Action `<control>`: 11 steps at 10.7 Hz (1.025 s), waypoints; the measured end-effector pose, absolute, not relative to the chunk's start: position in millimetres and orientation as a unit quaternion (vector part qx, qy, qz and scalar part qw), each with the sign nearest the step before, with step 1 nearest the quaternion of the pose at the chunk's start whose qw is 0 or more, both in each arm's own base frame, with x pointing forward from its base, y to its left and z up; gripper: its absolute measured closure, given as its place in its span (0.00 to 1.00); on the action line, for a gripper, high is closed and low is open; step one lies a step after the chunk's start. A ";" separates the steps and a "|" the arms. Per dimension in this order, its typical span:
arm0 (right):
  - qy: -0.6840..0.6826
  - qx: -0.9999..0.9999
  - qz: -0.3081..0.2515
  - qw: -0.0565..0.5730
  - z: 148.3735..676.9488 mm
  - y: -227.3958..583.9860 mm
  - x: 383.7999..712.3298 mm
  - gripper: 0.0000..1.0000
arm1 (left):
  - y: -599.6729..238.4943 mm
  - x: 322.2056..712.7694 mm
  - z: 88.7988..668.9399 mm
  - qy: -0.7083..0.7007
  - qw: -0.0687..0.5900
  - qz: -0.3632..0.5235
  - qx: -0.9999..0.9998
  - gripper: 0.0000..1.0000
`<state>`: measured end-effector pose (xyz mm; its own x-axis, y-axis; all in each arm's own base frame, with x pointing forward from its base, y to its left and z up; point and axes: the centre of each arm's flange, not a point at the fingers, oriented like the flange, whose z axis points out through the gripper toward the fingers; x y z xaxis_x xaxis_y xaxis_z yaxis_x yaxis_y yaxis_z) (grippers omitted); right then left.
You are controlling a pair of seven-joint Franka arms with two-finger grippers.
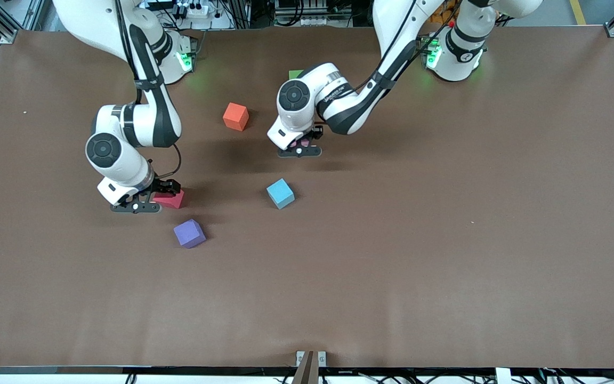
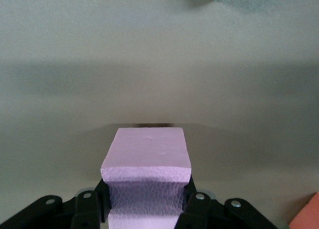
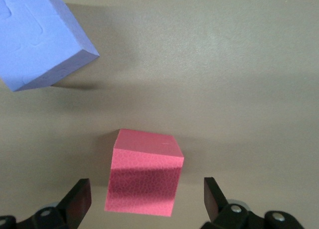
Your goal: Arrange blocks into number 1
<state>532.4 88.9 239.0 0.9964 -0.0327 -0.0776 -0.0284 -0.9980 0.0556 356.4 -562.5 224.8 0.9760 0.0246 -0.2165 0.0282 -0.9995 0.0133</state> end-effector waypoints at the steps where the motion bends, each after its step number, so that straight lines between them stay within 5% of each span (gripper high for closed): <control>1: -0.019 0.999 -0.042 0.011 234.5 86.5 532.0 0.00 | -565.8 351.8 223.6 0.012 0.008 -0.109 0.994 0.44; 10: -0.048 0.997 -0.054 0.005 193.8 77.8 527.8 0.01 | -575.3 335.8 208.5 0.016 0.004 -0.112 0.994 0.44; 11: -0.048 0.997 -0.055 0.005 191.1 79.5 527.1 0.14 | -575.3 335.5 207.5 0.016 0.003 -0.113 0.993 0.44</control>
<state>527.1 79.5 191.1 0.9894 -0.0957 -0.1087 -0.0945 -0.9954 0.0160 335.5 -575.3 207.5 0.9740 0.0309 -0.2243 0.0323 -0.9995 0.0026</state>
